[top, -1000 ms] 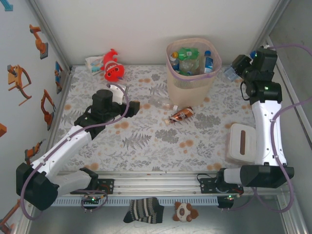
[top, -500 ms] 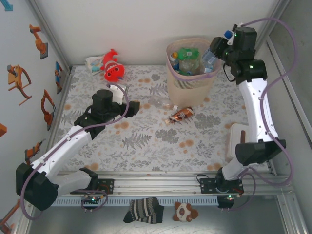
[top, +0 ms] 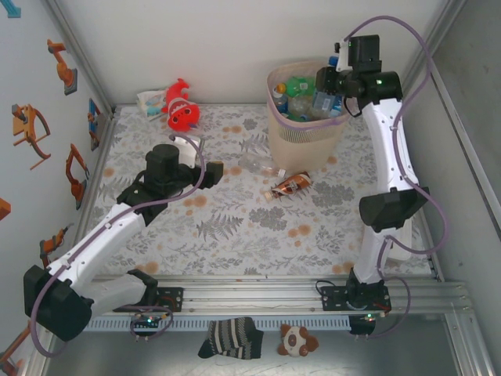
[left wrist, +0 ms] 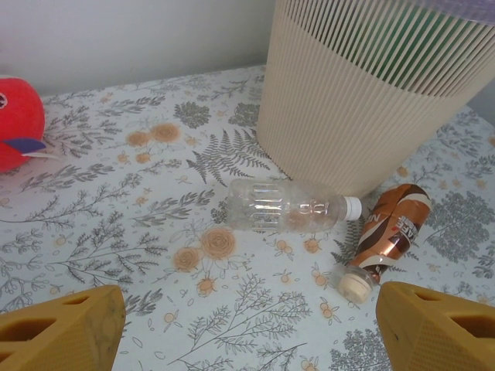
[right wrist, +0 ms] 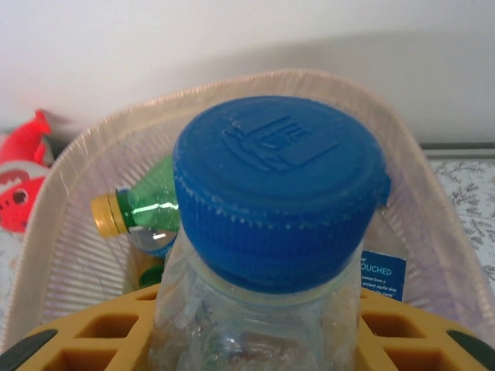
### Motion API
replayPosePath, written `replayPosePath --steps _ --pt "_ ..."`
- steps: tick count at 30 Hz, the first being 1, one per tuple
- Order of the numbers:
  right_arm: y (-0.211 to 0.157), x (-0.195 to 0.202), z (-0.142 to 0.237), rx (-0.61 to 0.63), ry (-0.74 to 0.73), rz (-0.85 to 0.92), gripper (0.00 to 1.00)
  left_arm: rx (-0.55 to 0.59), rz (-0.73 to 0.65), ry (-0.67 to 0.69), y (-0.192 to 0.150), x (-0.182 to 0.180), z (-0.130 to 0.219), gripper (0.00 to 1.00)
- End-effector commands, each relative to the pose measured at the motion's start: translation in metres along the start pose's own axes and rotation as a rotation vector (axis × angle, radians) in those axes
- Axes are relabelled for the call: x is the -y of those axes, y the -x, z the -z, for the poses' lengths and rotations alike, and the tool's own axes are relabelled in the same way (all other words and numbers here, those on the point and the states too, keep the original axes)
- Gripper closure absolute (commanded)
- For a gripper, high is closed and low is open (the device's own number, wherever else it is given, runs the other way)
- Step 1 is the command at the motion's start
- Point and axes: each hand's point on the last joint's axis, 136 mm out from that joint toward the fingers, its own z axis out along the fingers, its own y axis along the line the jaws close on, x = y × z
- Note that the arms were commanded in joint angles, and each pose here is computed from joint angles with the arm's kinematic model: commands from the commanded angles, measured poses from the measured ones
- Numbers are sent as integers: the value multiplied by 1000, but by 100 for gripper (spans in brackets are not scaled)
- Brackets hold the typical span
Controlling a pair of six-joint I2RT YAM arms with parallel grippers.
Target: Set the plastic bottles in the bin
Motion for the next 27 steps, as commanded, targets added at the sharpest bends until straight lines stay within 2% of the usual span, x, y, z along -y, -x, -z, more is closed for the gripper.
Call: replayPosePath --steps 1,7,9,13,16,22,24,27 --pt "-12 -7 2 -52 33 62 65 37 -3 7 15 -1 9 16" --pt "-37 0 -23 -140 14 62 63 31 1 2 13 0 7 16" --pt "-36 1 -22 -138 5 59 55 29 2 4 12 0 7 16" --pt "-15 3 -4 -69 -24 65 32 25 -3 5 13 0 6 16" --pt "1 3 11 -6 -43 67 25 26 -2 3 14 0 5 16" --pt "19 4 27 87 -57 47 28 18 4 -6 12 1 0 16" --pt "22 1 26 102 -41 48 34 17 4 -7 12 1 -1 16" --pt "24 -5 17 111 -5 50 49 20 4 -4 12 1 -1 16"
